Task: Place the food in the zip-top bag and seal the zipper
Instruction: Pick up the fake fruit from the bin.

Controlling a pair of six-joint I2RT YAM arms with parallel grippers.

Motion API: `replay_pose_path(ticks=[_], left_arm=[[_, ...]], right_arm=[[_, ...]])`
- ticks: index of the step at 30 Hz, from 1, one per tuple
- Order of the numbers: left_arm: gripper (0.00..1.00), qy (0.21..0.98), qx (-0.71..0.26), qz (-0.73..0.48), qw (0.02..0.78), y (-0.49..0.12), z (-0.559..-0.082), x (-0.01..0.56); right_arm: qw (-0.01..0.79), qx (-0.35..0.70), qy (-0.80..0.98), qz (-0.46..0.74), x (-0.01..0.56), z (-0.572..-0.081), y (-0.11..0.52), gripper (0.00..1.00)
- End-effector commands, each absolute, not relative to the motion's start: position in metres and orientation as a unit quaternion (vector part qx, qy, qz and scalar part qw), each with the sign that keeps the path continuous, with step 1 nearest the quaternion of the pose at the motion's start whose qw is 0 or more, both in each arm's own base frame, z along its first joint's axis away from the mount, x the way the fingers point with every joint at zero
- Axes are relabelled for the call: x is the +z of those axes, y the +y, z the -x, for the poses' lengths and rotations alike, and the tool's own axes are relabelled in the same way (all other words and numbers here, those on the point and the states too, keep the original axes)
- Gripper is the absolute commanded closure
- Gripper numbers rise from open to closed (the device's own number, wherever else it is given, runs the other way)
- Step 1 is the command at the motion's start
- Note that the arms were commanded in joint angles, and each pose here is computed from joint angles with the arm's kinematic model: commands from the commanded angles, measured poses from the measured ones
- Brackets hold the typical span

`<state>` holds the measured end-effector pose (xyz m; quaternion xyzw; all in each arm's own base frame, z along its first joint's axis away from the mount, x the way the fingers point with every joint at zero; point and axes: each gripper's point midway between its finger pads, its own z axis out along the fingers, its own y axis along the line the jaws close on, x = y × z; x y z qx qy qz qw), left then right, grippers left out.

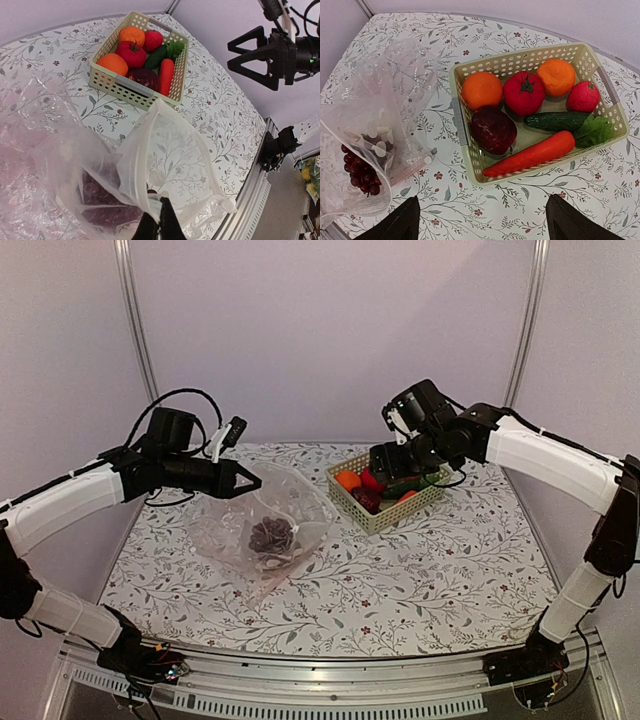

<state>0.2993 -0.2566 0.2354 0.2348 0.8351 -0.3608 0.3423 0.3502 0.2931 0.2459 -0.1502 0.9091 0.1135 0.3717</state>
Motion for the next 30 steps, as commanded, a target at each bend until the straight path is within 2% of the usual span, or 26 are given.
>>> replay_pose_path(ticks=[1, 16, 30], left_arm=[[1.00, 0.836, -0.353, -0.225, 0.355, -0.248, -0.303, 0.239], [1.00, 0.837, -0.360, -0.225, 0.347, -0.249, -0.303, 0.236], [1.00, 0.839, -0.365, -0.223, 0.336, -0.252, -0.304, 0.230]], right_arm=[[0.330, 0.088, 0.924, 0.174, 0.215, -0.366, 0.286, 0.13], [0.251, 0.083, 0.948, 0.179, 0.129, -0.428, 0.295, 0.14], [0.214, 0.089, 0.955, 0.183, 0.080, -0.442, 0.307, 0.09]])
